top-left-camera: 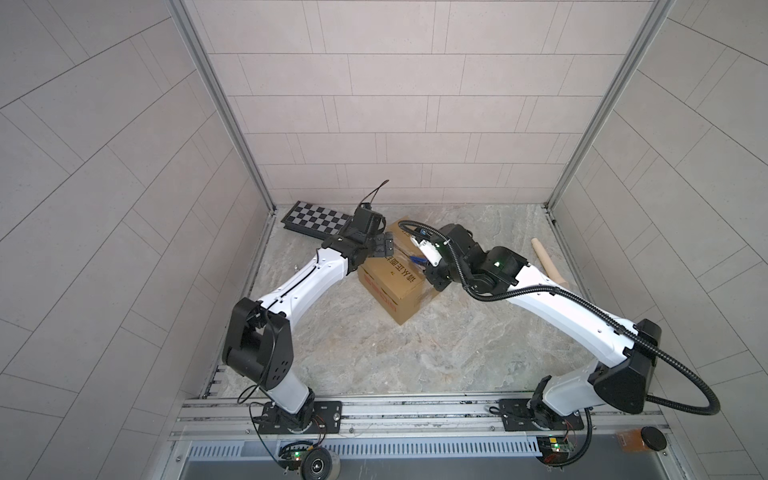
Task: Unpack the express box
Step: 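Hold the tilted box with the left gripper while the right gripper slices the tape farther, then hold the tilted box with the left gripper while the right slices tape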
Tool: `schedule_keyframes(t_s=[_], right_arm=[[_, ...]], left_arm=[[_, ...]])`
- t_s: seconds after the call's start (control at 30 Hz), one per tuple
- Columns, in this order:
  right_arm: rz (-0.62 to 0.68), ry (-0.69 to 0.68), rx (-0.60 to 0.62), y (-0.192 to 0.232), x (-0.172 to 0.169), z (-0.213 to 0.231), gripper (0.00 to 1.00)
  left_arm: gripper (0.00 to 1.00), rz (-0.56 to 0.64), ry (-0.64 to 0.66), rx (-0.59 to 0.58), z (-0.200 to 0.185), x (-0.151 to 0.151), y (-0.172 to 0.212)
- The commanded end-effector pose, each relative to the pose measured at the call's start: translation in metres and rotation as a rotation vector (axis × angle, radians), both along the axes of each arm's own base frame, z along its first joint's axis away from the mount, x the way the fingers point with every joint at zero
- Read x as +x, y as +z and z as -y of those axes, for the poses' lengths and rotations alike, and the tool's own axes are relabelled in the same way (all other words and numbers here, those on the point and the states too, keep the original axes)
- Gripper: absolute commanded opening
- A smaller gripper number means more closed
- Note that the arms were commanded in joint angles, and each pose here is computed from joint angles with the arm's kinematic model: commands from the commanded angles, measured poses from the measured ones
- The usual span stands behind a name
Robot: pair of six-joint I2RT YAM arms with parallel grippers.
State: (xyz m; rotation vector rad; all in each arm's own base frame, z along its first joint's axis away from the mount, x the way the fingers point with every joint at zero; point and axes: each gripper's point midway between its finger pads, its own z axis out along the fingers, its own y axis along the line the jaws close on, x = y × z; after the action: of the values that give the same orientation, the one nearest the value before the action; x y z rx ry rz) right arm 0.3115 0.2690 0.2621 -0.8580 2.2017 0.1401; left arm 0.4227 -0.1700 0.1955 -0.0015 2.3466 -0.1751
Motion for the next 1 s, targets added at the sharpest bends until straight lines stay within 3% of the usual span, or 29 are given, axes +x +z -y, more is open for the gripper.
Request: schedule_keyframes(t_s=[0.0, 0.57, 0.97], right_arm=[[-0.021, 0.033, 0.029, 0.001, -0.004, -0.015, 0.00], [-0.073, 0.043, -0.158, 0.015, -0.043, 0.043, 0.00], [-0.097, 0.100, -0.138, 0.019, -0.031, 0.016, 0.00]], left_arm=[[1.00, -0.086, 0.007, 0.022, -0.003, -0.007, -0.030], [1.00, -0.122, 0.076, 0.063, -0.021, -0.007, -0.047], [1.00, -0.098, 0.043, 0.010, -0.009, -0.001, -0.040]])
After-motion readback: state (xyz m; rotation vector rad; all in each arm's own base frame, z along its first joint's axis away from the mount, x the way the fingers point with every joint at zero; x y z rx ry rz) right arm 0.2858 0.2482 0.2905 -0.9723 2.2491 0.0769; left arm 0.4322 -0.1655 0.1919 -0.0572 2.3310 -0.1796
